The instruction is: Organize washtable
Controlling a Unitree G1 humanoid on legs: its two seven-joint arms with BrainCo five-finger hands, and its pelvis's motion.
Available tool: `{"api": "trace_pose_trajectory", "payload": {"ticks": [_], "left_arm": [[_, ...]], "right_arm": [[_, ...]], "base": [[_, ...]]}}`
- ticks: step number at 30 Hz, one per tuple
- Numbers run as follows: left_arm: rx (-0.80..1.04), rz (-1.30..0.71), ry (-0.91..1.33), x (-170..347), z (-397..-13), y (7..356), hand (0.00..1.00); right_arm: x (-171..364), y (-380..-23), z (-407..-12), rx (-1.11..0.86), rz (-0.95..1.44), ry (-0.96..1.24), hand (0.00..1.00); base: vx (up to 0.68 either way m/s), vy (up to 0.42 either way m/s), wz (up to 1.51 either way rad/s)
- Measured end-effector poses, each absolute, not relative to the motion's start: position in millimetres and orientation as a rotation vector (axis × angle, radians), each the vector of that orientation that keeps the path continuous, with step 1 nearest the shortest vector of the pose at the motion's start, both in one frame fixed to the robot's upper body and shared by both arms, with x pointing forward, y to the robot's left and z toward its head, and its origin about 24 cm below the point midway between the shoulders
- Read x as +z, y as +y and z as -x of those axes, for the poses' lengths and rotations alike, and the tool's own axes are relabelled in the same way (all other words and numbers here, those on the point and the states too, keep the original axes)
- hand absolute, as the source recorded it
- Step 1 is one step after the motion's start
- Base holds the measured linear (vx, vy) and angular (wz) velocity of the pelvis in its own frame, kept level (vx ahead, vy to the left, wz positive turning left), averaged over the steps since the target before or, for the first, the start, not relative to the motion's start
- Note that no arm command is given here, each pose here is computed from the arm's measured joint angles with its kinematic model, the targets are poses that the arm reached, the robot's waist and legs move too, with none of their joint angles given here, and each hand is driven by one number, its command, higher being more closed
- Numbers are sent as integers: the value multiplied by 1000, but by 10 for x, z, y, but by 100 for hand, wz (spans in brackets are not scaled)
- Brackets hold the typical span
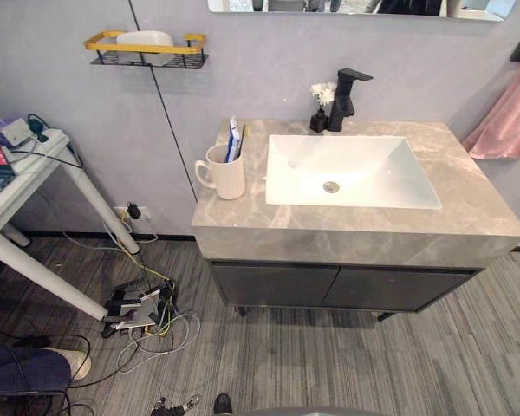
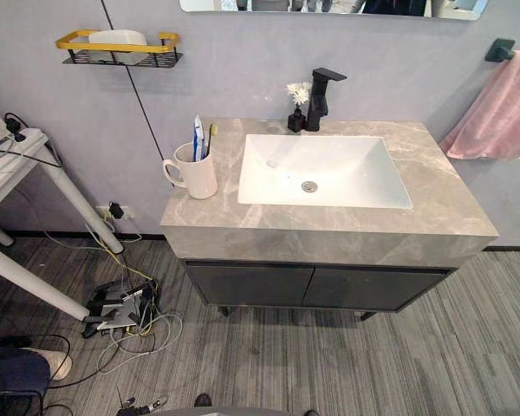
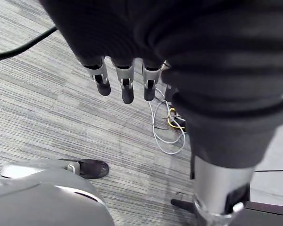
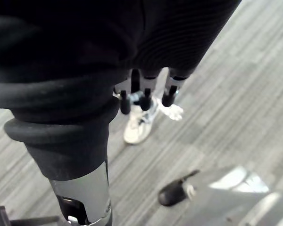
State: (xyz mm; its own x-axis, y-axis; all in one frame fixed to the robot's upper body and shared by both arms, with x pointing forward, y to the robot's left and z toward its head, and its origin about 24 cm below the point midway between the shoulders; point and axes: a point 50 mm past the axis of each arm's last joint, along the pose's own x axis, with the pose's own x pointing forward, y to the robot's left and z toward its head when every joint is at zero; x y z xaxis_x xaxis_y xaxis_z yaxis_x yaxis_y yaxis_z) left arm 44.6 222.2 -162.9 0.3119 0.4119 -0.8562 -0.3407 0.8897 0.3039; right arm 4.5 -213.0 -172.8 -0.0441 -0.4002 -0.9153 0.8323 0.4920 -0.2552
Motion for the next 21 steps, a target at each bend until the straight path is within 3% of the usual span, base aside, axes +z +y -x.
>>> {"api": "trace_pose_trajectory", "payload": {"ticks": [6,21], "left_arm": [[515,-39,1143,-1629,-437,2222,0],[481,-69,1135,-1631,-453,2211,0]], "right_arm": [[-1750,-1986,-77,-1013,-475,1249,0],[-1727,-2032,-251,-798,-261,1237,0]], "base": [[16,-13,13],[-6,-3,-2]]}}
